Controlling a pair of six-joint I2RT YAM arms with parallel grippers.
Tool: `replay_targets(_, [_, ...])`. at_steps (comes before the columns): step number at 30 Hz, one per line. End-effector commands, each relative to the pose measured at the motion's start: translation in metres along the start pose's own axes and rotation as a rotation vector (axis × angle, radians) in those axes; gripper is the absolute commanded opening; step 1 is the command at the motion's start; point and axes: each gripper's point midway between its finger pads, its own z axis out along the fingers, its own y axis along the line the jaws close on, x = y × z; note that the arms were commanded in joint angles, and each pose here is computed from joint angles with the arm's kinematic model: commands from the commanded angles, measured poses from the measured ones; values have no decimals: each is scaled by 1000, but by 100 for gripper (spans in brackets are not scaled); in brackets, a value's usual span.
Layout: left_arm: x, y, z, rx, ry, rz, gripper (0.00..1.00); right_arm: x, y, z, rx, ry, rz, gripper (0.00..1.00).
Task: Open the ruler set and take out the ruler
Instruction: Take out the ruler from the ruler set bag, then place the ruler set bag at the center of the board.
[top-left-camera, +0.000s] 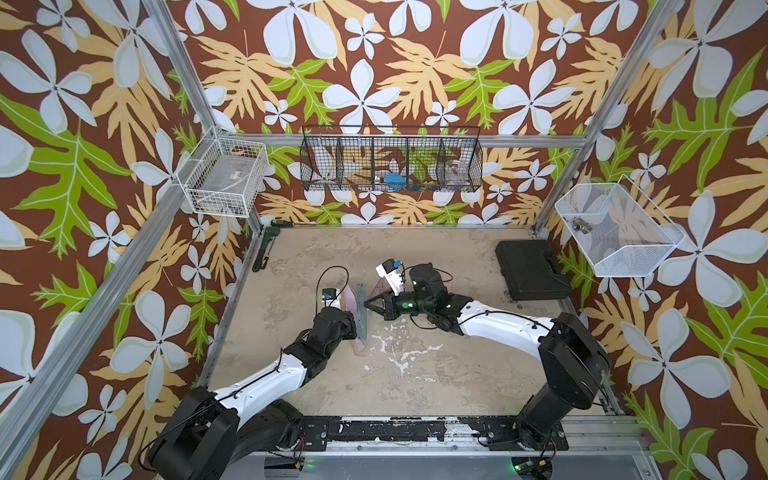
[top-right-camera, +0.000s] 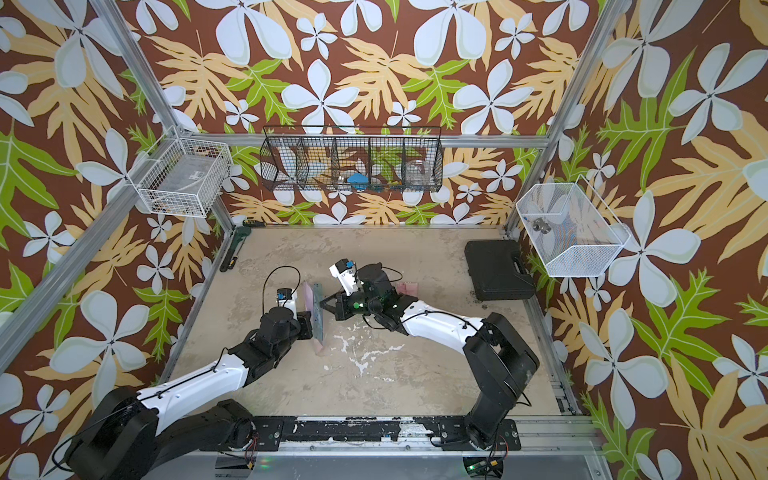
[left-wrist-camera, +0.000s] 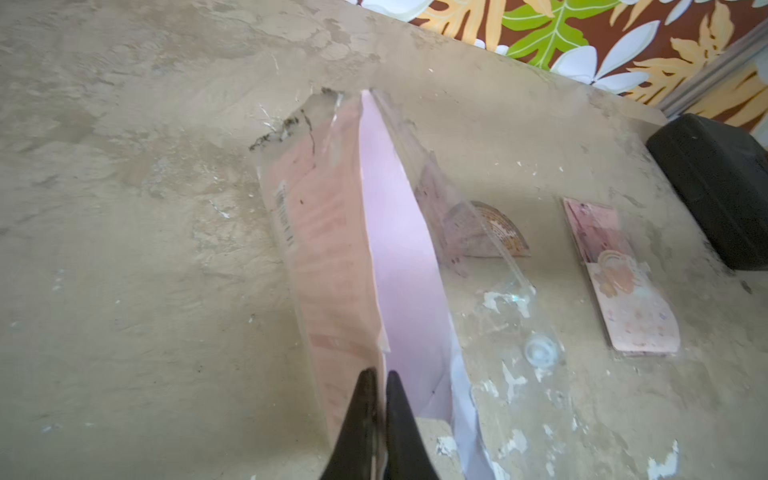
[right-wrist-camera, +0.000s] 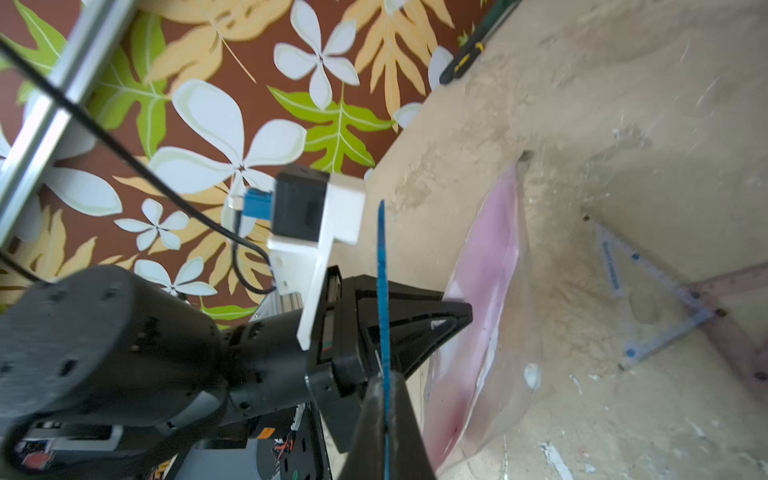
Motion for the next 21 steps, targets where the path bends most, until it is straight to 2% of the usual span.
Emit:
replay_targets(1, [-3,21,2,-131,10,8,0,-29,4,-20,-29,-103,3,0])
replay_targets(6, [-18,33,10,-247,17,47,0,-55,4,-51,-27,-170,20,0])
replay_targets(9, [-31,48,13,-354,11,95,0,-60,-12,-71,-8,-213,110,0])
replay_targets(14, [-32,57,26,-430,51,203,0,-31,-67,-94,91,-226,289,0])
replay_targets(21, [-36,62,55,-510,79,389,0,21,-89,-93,50,-175,465,0])
